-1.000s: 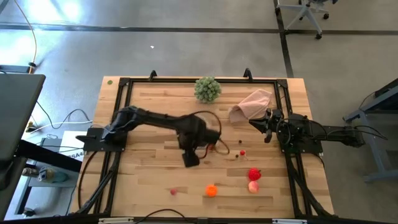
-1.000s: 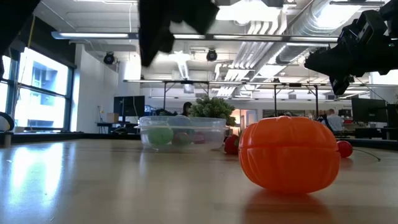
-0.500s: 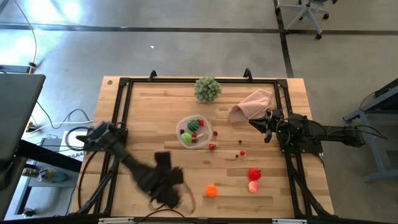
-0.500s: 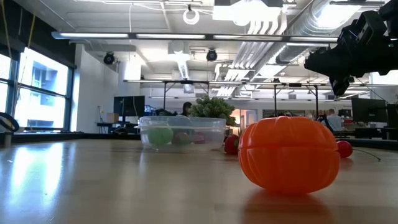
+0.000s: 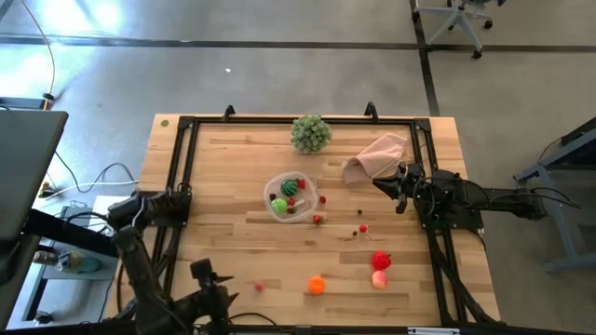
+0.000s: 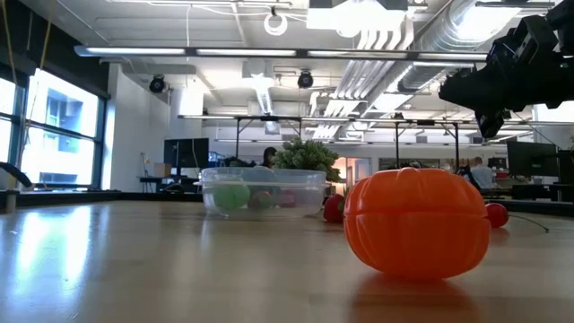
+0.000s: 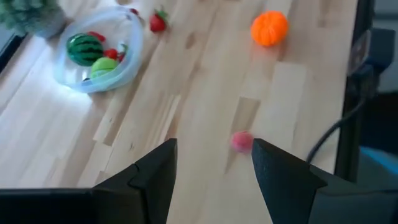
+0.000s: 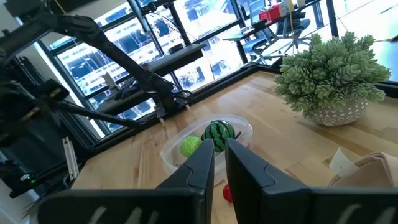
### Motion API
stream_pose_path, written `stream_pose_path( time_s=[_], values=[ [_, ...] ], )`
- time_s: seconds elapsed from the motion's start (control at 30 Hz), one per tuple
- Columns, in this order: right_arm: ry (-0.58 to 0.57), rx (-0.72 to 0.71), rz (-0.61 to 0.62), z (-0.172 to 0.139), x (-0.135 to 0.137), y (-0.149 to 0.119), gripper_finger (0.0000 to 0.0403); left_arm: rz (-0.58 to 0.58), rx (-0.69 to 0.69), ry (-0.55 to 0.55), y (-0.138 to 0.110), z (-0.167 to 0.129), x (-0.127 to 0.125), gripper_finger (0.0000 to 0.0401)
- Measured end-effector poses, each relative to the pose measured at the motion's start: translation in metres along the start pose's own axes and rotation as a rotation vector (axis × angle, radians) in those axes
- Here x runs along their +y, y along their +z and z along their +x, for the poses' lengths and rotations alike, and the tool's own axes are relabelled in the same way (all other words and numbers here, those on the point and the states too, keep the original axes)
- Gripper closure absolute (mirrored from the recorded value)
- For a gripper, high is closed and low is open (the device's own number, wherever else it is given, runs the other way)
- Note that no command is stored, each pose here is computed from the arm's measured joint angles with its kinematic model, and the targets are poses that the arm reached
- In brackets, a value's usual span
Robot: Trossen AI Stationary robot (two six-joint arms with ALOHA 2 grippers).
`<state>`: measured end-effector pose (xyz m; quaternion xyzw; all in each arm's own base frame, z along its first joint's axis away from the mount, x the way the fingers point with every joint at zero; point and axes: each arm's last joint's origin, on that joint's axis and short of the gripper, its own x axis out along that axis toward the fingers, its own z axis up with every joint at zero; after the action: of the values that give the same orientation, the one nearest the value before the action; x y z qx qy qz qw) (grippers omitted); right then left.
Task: Pick and placing Produce into tupperware
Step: Put the pink peach into the transparent bin
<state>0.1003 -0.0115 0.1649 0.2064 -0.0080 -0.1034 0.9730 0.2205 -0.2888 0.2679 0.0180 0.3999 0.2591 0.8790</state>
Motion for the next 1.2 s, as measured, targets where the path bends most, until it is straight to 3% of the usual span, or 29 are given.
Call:
stream_pose_path(
  time_s=[0.2,0.37,0.53,0.67,0.8,1.2],
  values=[
    [0.000,0.000,0.000,0.000,0.000,0.000,0.0373,-0.232,-0.114,-0.041,-0.026,0.020,0.017,0.0203],
    [0.001,0.000,0.000,0.000,0.000,0.000,0.0373,-0.213,-0.109,-0.215,-0.032,0.049,0.026,0.0203],
    [0.000,-0.001,0.000,0.000,0.000,0.000,0.0373,-0.174,-0.128,-0.370,-0.029,0.052,0.055,0.0203],
    [0.001,0.000,0.000,0.000,0.000,0.000,0.0373,-0.167,-0.143,-0.441,-0.048,0.063,0.069,0.0203],
    [0.001,0.000,0.000,0.000,0.000,0.000,0.0373,-0.190,-0.156,-0.520,-0.065,0.080,0.067,0.0203],
    [0.000,-0.001,0.000,0.000,0.000,0.000,0.0373,-0.043,-0.123,-0.438,-0.095,0.113,0.060,0.0203]
  ],
)
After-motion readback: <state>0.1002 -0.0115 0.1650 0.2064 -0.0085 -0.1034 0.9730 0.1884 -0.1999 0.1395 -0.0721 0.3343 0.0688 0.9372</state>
